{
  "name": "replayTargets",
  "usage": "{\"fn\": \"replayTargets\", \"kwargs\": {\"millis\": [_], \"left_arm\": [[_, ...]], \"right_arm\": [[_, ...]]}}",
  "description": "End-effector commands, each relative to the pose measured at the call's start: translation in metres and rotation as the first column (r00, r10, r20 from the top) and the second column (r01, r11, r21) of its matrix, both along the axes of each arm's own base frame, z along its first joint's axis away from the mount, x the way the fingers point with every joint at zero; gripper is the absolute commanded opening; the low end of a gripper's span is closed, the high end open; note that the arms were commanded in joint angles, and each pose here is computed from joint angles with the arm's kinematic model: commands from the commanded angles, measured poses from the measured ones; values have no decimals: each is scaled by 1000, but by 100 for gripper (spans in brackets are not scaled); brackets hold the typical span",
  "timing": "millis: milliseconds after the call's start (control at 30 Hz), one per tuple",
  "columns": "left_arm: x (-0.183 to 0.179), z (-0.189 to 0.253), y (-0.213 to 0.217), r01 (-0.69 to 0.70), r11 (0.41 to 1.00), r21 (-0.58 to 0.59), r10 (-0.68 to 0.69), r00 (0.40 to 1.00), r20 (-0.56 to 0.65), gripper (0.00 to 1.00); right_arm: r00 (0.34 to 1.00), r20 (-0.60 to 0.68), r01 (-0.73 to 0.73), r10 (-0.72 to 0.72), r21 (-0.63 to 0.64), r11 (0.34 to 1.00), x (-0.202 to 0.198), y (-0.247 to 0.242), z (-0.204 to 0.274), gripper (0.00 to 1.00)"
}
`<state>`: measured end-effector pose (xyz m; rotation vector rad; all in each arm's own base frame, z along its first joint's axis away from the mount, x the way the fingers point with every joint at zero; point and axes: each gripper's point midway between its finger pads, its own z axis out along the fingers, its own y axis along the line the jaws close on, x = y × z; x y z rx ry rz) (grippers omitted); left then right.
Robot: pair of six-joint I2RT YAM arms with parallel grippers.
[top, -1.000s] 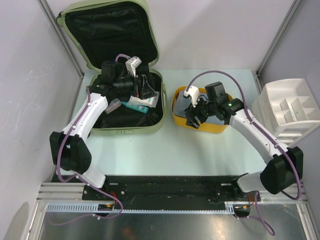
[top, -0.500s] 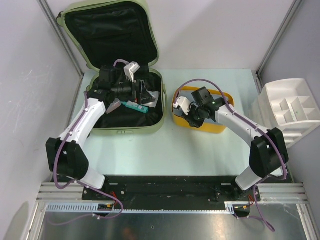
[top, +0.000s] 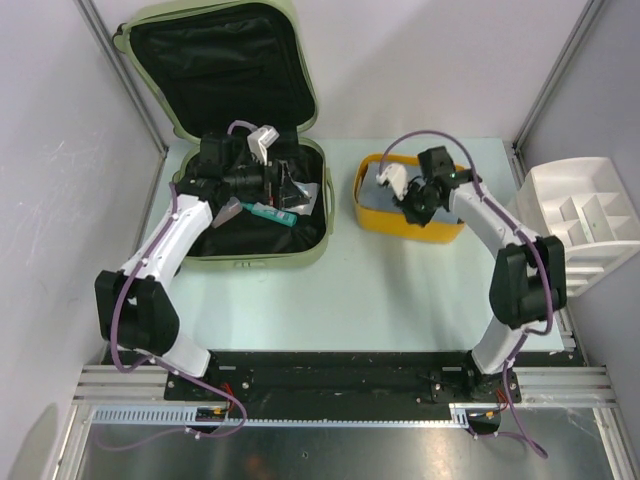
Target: Open, take out, and arrange the luggage
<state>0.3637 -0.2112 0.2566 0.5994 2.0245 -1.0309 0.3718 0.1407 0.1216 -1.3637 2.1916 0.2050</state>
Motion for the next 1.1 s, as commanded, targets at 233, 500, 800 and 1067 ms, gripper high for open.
{"fn": "replayTargets", "kwargs": {"millis": [233, 500, 800, 1067], "left_arm": [[17, 7, -3, 22, 1000, -6, -21, 999, 40, 100], [18, 5, 3, 25, 1000, -12, -25, 999, 40, 100], [22, 5, 6, 23, 1000, -18, -23, 999, 34, 100], [24, 9, 6, 23, 999, -23, -22, 999, 40, 100]], "right_arm": [[829, 159, 506, -535, 190, 841, 176, -85, 40, 0], [946, 126, 279, -298, 146, 949, 161, -74, 31, 50], [984, 178, 4, -12, 41, 999, 144, -84, 20, 52], [999, 44, 10, -9, -19, 1000, 152, -96, -23, 44]]}}
